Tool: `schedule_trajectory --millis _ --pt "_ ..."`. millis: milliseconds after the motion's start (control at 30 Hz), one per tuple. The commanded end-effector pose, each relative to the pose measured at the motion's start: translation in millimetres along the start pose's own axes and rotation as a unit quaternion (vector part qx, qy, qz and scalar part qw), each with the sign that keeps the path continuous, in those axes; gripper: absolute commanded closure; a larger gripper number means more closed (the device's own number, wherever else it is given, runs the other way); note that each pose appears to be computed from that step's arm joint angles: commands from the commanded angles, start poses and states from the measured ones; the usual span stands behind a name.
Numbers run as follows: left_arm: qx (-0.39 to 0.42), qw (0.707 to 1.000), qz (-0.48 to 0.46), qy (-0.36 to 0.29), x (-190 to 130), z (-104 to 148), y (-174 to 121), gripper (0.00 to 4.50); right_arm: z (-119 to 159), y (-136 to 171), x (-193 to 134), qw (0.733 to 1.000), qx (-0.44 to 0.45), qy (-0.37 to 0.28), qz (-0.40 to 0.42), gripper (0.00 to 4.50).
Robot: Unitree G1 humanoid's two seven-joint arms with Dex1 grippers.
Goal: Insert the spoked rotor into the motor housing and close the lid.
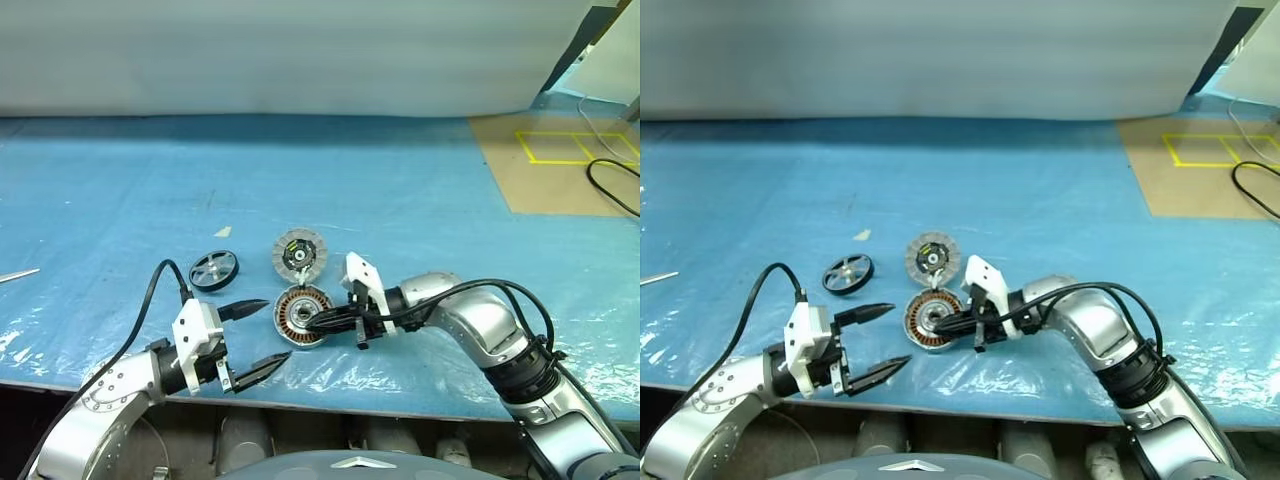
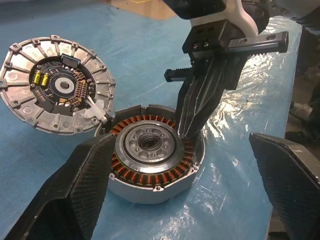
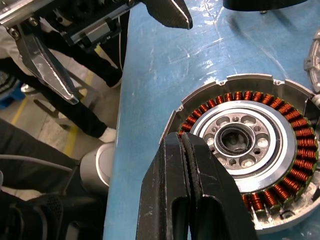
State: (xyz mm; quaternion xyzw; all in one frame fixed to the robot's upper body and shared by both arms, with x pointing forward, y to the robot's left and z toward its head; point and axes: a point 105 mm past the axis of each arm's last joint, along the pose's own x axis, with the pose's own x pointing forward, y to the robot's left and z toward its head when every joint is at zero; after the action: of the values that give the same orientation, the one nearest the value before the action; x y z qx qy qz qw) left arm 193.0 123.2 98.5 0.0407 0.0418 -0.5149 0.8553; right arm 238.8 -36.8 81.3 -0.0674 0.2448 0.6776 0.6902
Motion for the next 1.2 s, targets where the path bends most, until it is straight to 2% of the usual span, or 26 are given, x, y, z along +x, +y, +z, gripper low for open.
schedule_trajectory --millis 33,433,700,933,1200 --pt "0.011 1.0 -0.007 -0.012 1.5 9.7 -6.3 0.0 -3.9 2.7 5.3 0.999 -0.032 0.02 0.006 4.48" --pt "0.01 1.0 -0.002 -0.011 2.0 10.3 -5.1 0.0 -14.3 -16.3 14.8 0.997 -0.048 0.038 -0.048 4.48" --pt "0.011 1.0 -0.002 -0.013 2.4 9.7 -2.6 0.0 -4.0 -33.0 12.0 0.994 -0.059 0.019 -0.093 4.48" --pt "0.013 1.0 -0.004 -0.013 2.4 7.8 1.0 0.0 -0.4 -18.7 7.5 0.998 -0.051 0.007 -0.048 4.48" --pt "0.015 1.0 -0.005 -0.01 2.2 5.5 2.7 0.0 39.3 -14.7 -0.3 0.996 0.0 -0.083 -0.017 4.48"
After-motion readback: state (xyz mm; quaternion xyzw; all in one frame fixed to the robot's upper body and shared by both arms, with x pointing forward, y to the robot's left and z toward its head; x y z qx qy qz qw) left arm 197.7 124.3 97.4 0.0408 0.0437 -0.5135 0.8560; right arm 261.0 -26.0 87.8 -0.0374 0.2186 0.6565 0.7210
